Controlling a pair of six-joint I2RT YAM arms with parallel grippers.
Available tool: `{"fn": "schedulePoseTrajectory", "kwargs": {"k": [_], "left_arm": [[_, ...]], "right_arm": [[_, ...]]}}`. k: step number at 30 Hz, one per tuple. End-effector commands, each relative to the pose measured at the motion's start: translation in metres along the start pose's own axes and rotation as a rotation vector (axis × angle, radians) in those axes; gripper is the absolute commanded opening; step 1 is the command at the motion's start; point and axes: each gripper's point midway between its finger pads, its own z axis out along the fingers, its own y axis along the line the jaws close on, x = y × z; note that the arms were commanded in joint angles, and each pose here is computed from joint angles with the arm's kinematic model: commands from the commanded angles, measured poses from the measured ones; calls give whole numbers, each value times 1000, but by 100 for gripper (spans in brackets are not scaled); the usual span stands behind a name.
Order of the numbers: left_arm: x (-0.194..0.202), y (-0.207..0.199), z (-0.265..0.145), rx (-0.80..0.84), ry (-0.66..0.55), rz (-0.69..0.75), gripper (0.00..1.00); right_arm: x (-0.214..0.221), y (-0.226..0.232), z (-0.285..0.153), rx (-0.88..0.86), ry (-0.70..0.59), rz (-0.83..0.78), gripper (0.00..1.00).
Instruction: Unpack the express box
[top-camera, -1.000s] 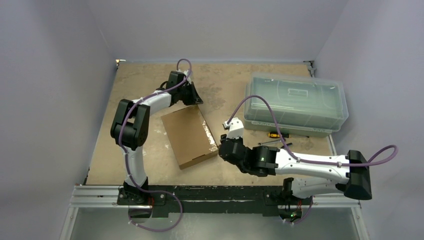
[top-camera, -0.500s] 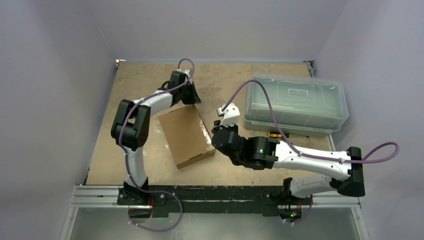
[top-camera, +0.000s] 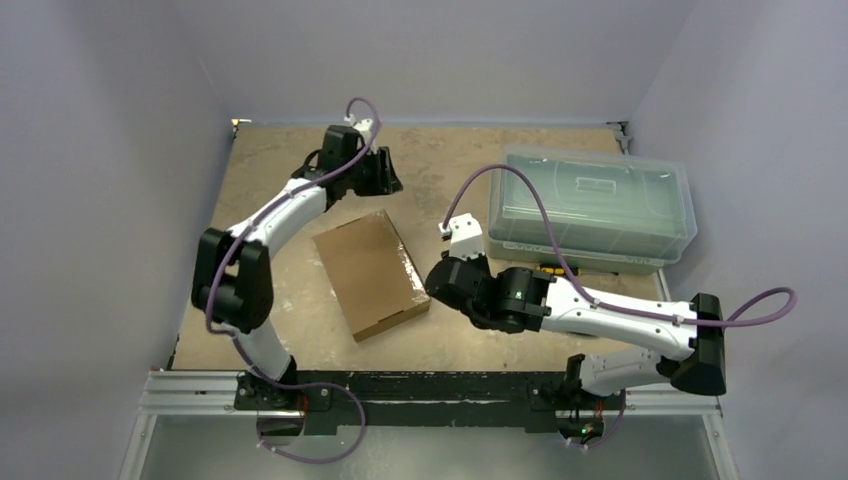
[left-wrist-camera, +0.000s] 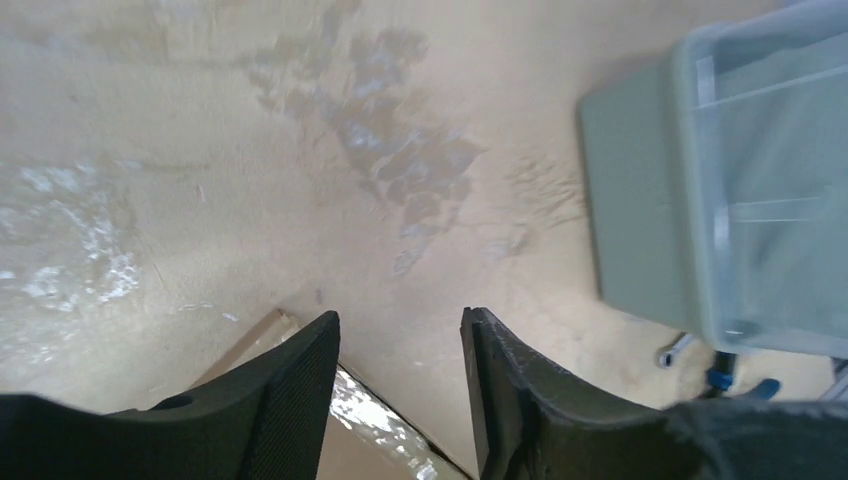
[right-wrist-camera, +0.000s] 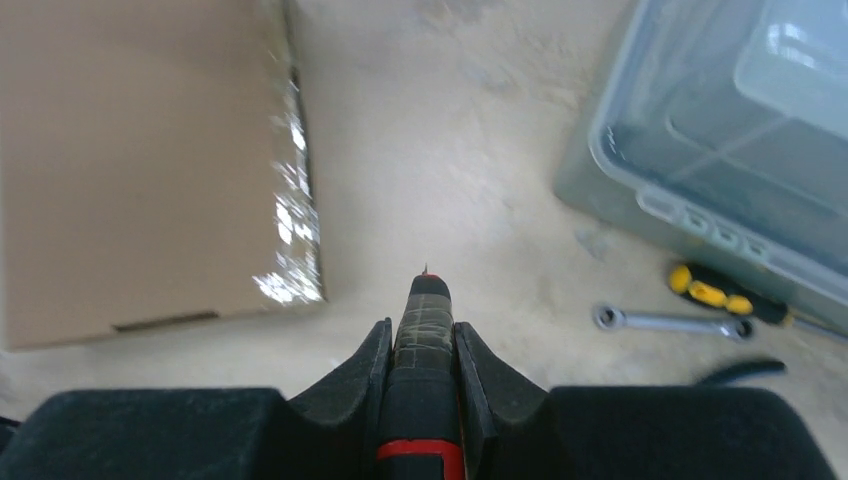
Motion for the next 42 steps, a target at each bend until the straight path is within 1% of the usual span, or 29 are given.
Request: {"fn": "schedulePoseTrajectory", "kwargs": {"k": [1, 3, 5, 9, 14, 17, 20, 23, 29, 30, 31, 34, 36, 42], "left_arm": [[-60, -38, -76, 32, -207, 77, 51], [-59, -29, -97, -40, -232, 74, 53], [-50, -12, -116, -125, -242, 65, 54], [-25, 20, -149, -268, -252, 36, 54], [5, 48, -183, -408, -272, 23, 53], [15, 59, -198, -473, -282, 34, 52], [23, 60, -203, -469, -289, 34, 52], [33, 65, -202, -477, -281, 14, 52], [62, 87, -200, -584, -258, -149, 52], [66, 89, -199, -597, -249, -175, 52], [72, 88, -197, -589, -231, -199, 53], [88, 76, -184, -502, -168, -244, 54], [95, 69, -178, -456, -133, -256, 54], [114, 66, -163, -421, -69, -308, 55]], "right_arm": [[41, -50, -12, 78, 226, -95, 0], [55, -60, -14, 78, 327, -127, 0], [69, -63, -15, 68, 421, -158, 0], [90, -60, -10, 80, 568, -211, 0], [99, -62, 2, 162, 672, -275, 0], [99, -64, 8, 200, 702, -306, 0], [98, -69, 16, 227, 715, -313, 0], [97, -76, 29, 258, 708, -312, 6], [95, -70, 77, 311, 608, -263, 6], [93, -70, 84, 294, 600, -312, 16], [90, -70, 91, 285, 586, -354, 20], [85, -71, 109, 299, 533, -339, 27], [84, -71, 118, 294, 507, -329, 34], [83, -72, 129, 279, 450, -340, 44]]}}
